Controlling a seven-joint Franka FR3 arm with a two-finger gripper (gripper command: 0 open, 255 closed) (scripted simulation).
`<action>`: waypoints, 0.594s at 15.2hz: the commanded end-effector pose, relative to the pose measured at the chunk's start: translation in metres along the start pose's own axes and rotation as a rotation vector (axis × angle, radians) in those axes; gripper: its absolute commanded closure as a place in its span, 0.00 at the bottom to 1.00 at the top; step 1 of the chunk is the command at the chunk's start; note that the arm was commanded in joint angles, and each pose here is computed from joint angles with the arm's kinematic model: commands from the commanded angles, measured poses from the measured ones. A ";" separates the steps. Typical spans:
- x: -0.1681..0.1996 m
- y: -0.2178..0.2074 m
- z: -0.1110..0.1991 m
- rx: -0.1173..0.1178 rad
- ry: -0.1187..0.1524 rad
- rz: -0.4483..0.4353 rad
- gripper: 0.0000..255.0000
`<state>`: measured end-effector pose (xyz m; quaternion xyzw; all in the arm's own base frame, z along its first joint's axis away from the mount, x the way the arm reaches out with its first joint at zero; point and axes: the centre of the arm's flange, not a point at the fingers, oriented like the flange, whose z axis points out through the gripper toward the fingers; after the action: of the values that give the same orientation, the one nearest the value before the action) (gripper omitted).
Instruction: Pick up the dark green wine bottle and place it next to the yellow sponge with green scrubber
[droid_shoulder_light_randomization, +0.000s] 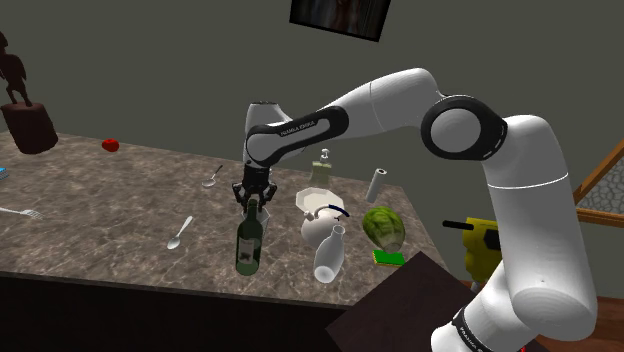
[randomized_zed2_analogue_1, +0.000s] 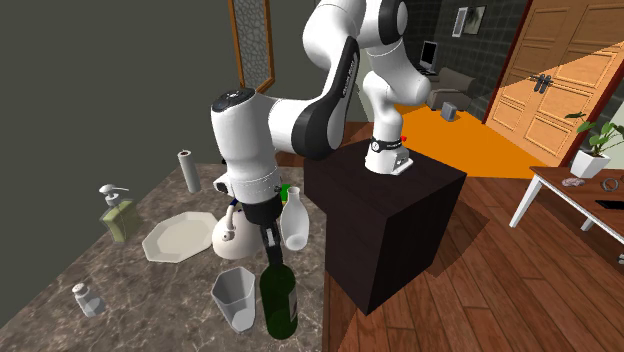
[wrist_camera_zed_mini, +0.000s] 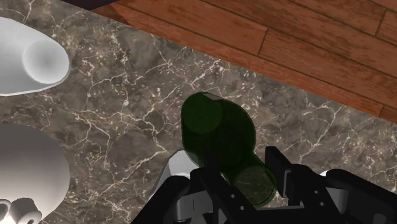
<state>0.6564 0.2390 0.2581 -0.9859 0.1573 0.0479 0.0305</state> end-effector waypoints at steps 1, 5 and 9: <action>0.000 0.000 0.000 0.000 0.000 0.000 1.00; 0.000 0.000 0.000 0.000 0.000 0.000 1.00; -0.002 -0.001 -0.015 0.000 0.000 0.000 1.00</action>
<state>0.6569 0.2395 0.2689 -0.9859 0.1573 0.0483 0.0304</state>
